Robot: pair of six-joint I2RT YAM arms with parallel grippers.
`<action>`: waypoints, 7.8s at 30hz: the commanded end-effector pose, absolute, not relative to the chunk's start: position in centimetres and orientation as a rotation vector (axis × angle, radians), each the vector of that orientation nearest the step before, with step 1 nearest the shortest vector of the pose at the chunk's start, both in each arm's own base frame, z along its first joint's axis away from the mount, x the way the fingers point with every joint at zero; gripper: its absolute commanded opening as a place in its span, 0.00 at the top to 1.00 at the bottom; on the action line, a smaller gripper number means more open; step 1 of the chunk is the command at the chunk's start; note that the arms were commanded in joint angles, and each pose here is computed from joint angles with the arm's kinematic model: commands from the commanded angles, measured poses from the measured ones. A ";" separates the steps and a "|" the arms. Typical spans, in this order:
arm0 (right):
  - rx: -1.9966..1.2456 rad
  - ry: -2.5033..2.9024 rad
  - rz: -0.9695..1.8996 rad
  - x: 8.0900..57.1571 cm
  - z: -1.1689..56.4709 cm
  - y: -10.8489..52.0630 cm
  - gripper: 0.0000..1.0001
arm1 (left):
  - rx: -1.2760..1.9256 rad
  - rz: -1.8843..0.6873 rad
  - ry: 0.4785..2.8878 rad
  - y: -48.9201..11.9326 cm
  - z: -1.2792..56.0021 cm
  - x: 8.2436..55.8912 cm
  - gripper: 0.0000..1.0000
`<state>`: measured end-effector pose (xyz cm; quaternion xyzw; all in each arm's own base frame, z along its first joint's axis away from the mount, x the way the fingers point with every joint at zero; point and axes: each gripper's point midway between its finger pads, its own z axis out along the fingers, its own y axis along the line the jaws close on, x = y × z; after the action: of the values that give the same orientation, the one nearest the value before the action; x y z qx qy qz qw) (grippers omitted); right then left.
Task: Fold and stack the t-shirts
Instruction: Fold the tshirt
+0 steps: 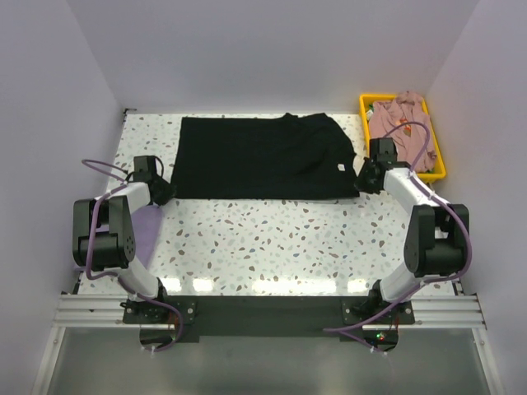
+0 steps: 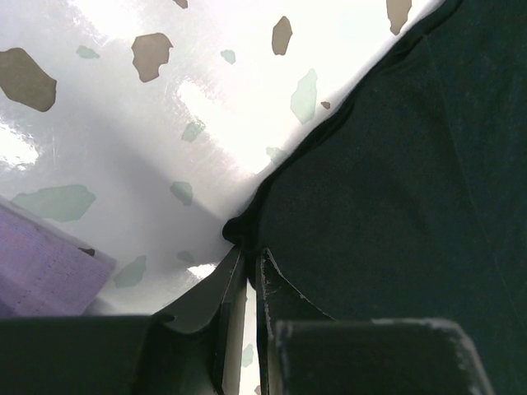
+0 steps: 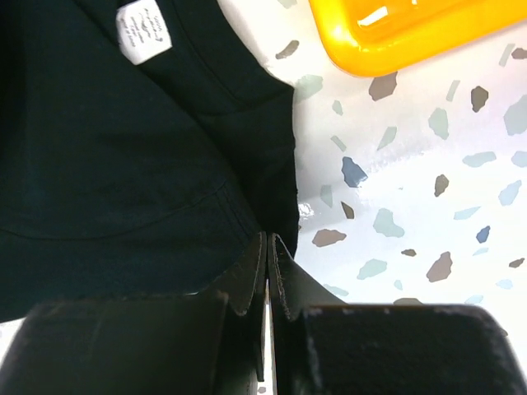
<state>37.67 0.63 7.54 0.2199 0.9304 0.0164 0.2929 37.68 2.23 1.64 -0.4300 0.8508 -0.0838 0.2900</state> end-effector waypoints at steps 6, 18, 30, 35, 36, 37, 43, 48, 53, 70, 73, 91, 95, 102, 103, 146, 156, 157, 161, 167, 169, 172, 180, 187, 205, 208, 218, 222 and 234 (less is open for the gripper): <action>0.614 2.454 0.068 37.3 7.8 0.8 0.62 | -1.089 -0.194 2.260 2.7 2.9 38.4 0.75; 0.691 2.408 0.315 35.2 7.1 3.8 0.48 | -1.079 -0.236 2.202 2.3 4.5 37.6 0.53; 0.802 2.378 0.338 35.3 4.5 3.6 0.46 | -1.112 -0.196 2.198 2.8 2.9 37.0 0.50; 0.825 2.346 0.343 36.1 4.3 3.4 0.46 | -1.130 -0.204 2.196 2.7 2.1 36.9 0.51; 0.833 2.344 0.344 36.3 4.3 3.4 0.46 | -1.131 -0.207 2.194 2.7 2.0 36.9 0.51; 0.832 2.342 0.345 36.6 4.3 3.4 0.46 | -1.134 -0.212 2.196 2.5 1.8 36.9 0.52; 0.842 2.339 0.340 37.3 4.0 3.3 0.55 | -1.137 -0.245 2.202 1.8 1.4 37.1 0.65; 0.832 2.345 0.301 37.6 4.4 2.9 0.88 | -1.131 -0.277 2.173 1.5 1.9 38.1 1.00; 0.806 2.341 0.276 37.6 6.2 2.5 0.99 | -1.187 -0.260 2.169 1.6 2.7 37.5 1.00; 0.864 2.352 0.216 26.6 10.9 0.8 1.00 | -1.228 -0.219 2.121 1.7 6.2 29.8 1.00; 0.897 2.390 0.208 24.3 10.3 0.9 1.00 | -1.234 -0.208 2.114 1.7 6.4 28.3 1.00; 0.706 2.379 0.310 25.5 13.7 2.3 0.51 | -1.070 -0.288 1.977 1.7 13.9 30.5 0.33; 0.569 2.328 0.490 30.1 14.7 4.6 0.45 | -0.972 -0.317 1.970 1.3 15.7 35.5 0.33; 0.504 2.275 0.446 39.0 15.2 4.5 0.46 | -0.799 -0.216 2.032 0.9 15.8 43.8 0.34; 0.494 2.261 0.450 40.1 15.4 4.6 0.46 | -0.772 -0.220 2.007 0.8 16.9 45.4 0.35; 0.338 2.217 0.283 59.4 11.2 5.1 0.49 | -0.412 -0.007 2.263 -1.0 3.6 59.6 0.72; 0.308 2.331 0.219 59.4 7.8 4.7 0.46 | -0.435 0.033 2.235 -0.3 4.7 59.5 1.00; 0.304 2.334 0.216 59.4 7.6 4.7 0.46 | -0.433 0.021 2.227 -0.4 5.1 59.6 1.00; 0.290 2.356 0.223 60.1 6.1 4.9 0.46 | -0.424 0.005 2.218 -0.6 5.4 59.7 1.00; 0.269 2.375 0.250 60.6 4.3 6.1 0.47 | -0.415 -0.010 2.212 -0.9 5.7 59.5 1.00; 0.266 2.375 0.243 60.7 4.1 6.2 0.48 | -0.418 -0.011 2.212 -0.9 5.6 59.5 1.00; 0.266 2.383 0.259 60.5 3.9 6.5 0.58 | -0.419 -0.017 2.207 -0.9 5.9 59.5 1.00; 0.276 2.358 0.280 59.6 5.8 6.6 0.90 | -0.424 -0.036 2.180 -1.1 7.0 59.7 1.00; 0.285 2.267 0.244 60.4 9.8 5.8 1.00 | -0.433 -0.035 2.139 -0.9 8.5 60.1 1.00; 0.347 2.107 0.233 61.9 15.2 2.9 1.00 | -0.492 -0.063 2.043 0.0 10.9 62.4 1.00; 0.346 2.107 0.242 61.9 15.6 2.9 1.00 | -0.494 -0.081 2.039 0.0 11.2 62.7 1.00; 0.380 2.089 0.288 57.9 17.6 3.3 1.00 | -0.538 -0.126 2.049 0.5 11.3 60.1 1.00; 0.406 2.092 0.301 55.4 17.8 3.3 1.00 | -0.549 -0.154 2.035 0.2 12.5 58.4 1.00; 0.528 2.180 0.290 46.2 14.8 2.9 1.00 | -0.676 -0.183 2.064 1.6 11.2 51.6 1.00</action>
<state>47.38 3.76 13.14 0.1895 0.8860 0.1212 0.4054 51.90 0.62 8.46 -0.2527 0.8651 -0.0658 0.4282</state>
